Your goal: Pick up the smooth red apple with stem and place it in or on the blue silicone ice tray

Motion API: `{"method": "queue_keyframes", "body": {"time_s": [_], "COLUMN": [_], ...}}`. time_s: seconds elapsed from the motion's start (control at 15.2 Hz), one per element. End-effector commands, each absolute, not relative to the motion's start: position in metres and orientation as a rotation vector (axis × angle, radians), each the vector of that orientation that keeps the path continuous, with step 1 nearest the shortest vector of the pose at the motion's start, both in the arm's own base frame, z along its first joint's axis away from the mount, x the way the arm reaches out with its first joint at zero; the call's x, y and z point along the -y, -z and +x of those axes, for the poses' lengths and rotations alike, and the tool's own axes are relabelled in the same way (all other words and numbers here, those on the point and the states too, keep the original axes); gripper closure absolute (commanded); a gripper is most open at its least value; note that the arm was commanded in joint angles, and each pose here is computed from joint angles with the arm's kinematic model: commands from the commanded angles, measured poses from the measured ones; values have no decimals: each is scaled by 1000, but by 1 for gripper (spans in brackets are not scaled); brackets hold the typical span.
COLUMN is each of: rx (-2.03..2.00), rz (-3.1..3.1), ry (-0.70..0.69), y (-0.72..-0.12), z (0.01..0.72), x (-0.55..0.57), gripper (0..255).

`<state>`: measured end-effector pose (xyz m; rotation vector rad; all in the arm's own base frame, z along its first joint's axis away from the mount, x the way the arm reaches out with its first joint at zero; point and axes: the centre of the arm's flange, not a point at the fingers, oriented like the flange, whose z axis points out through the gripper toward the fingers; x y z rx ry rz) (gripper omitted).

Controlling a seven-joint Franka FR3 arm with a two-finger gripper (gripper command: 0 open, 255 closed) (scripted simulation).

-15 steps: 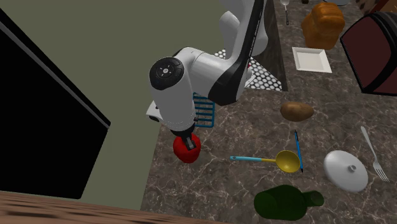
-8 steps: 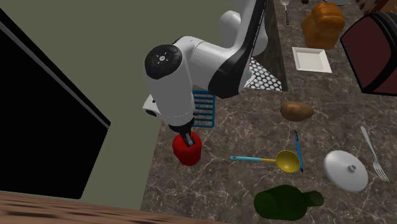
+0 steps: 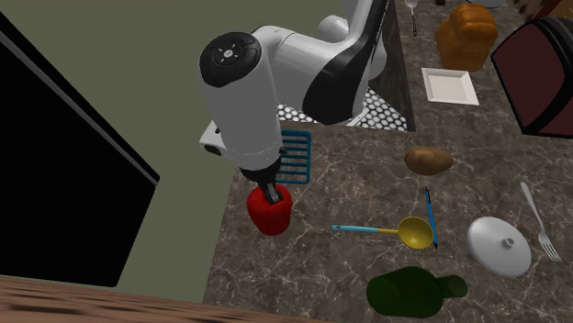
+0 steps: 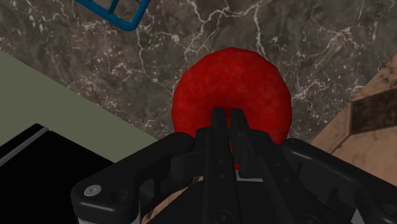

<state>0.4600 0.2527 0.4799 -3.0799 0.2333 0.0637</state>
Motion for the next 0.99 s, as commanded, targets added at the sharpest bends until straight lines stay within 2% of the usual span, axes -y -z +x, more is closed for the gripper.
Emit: {"method": "queue_keyframes", "body": {"time_s": [0.0, 0.26, 0.92], "rx": [-233, -233, -233], "rz": [-3080, -3080, -3080], "ry": [-64, -64, -64], "y": [-490, -507, -552], "z": [460, 460, 369], "x": [-252, -252, -168], "gripper": [255, 255, 255]}}
